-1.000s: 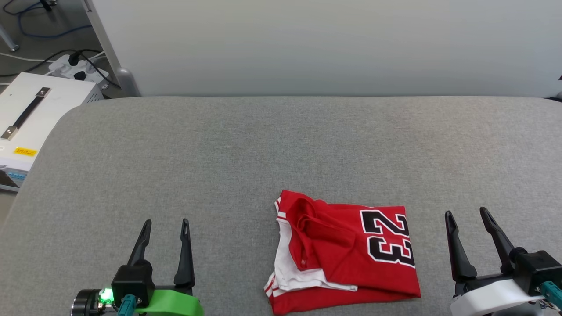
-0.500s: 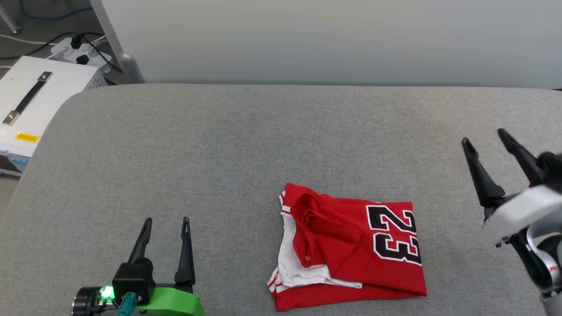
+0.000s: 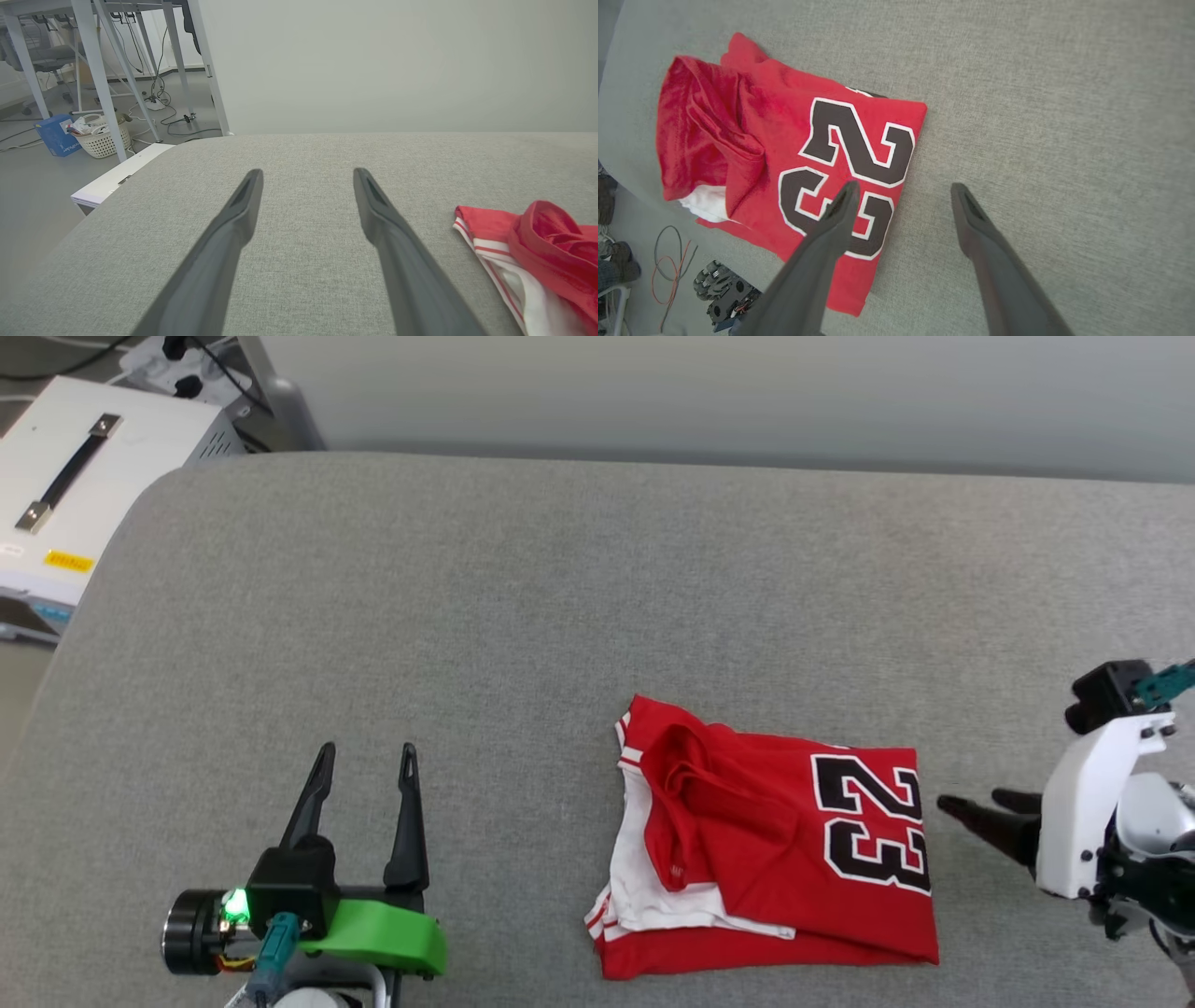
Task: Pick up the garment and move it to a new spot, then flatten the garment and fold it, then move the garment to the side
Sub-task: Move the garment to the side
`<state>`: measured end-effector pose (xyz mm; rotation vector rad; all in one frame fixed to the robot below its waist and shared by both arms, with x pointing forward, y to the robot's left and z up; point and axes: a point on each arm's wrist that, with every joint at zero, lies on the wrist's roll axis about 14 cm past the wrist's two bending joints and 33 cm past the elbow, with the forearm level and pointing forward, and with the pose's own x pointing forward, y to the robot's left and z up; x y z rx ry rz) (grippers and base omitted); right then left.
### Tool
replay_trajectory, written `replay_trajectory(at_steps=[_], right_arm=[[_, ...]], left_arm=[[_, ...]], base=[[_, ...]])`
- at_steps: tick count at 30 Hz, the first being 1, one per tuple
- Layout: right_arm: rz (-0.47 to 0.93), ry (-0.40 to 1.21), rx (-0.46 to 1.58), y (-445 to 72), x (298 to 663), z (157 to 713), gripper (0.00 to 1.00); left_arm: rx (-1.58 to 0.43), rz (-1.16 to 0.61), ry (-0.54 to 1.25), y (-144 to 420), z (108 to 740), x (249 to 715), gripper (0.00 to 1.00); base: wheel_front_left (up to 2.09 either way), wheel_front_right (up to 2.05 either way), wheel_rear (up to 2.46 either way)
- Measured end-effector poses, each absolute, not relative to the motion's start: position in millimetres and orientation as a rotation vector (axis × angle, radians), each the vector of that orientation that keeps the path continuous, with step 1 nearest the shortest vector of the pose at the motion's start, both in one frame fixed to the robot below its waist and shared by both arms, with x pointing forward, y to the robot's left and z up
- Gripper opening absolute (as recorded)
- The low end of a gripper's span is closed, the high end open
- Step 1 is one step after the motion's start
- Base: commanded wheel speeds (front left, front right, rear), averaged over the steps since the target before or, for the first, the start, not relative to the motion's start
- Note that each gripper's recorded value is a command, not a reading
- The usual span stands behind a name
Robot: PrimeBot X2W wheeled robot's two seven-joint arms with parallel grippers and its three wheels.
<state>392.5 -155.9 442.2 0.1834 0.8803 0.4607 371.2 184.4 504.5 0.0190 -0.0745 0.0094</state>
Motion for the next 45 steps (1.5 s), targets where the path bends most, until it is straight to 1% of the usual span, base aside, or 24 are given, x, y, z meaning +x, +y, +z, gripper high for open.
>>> replay_trajectory(at_steps=[6, 9, 13, 16, 17, 18, 25, 28, 32, 37, 45], right_arm=[[0.513, 1.037, 0.237, -129, 378, 399, 1.00], [0.544, 1.081, 0.285, -112, 373, 385, 1.00], [0.582, 1.110, 0.297, -96, 369, 372, 1.00], [0.602, 1.080, 0.291, -86, 371, 368, 1.00], [0.608, 1.069, 0.290, -84, 372, 368, 0.65], [0.611, 1.054, 0.287, -82, 373, 369, 0.00], [0.623, 0.903, 0.262, -81, 391, 390, 0.00], [0.630, 0.817, 0.194, -89, 402, 409, 0.00], [0.604, 0.718, 0.079, -116, 417, 436, 0.00], [0.491, 0.669, -0.041, -175, 420, 456, 0.00], [0.259, 0.632, -0.146, -271, 421, 486, 0.00]], left_arm=[[0.019, 0.017, -0.065, 187, 501, 381, 1.00], [0.020, 0.024, -0.055, 189, 497, 384, 1.00], [0.019, 0.031, -0.036, 191, 491, 386, 1.00], [0.018, 0.030, -0.031, 191, 489, 387, 1.00], [0.019, 0.031, -0.031, 191, 489, 387, 1.00], [0.018, 0.031, -0.031, 191, 489, 388, 1.00], [0.013, 0.016, -0.039, 186, 491, 390, 1.00], [0.009, 0.008, -0.051, 182, 494, 394, 1.00], [0.001, -0.020, -0.062, 172, 495, 400, 1.00], [-0.015, -0.097, -0.078, 146, 498, 414, 1.00], [-0.021, -0.204, -0.099, 110, 497, 436, 1.00]], base=[[0.00, 0.00, 0.00], [0.00, 0.00, 0.00], [0.00, 0.00, 0.00], [0.00, 0.00, 0.00], [0.00, 0.00, 0.00], [0.00, 0.00, 0.00], [0.00, 0.00, 0.00], [0.00, 0.00, 0.00], [0.00, 0.00, 0.00], [0.00, 0.00, 0.00], [0.00, 0.00, 0.00]])
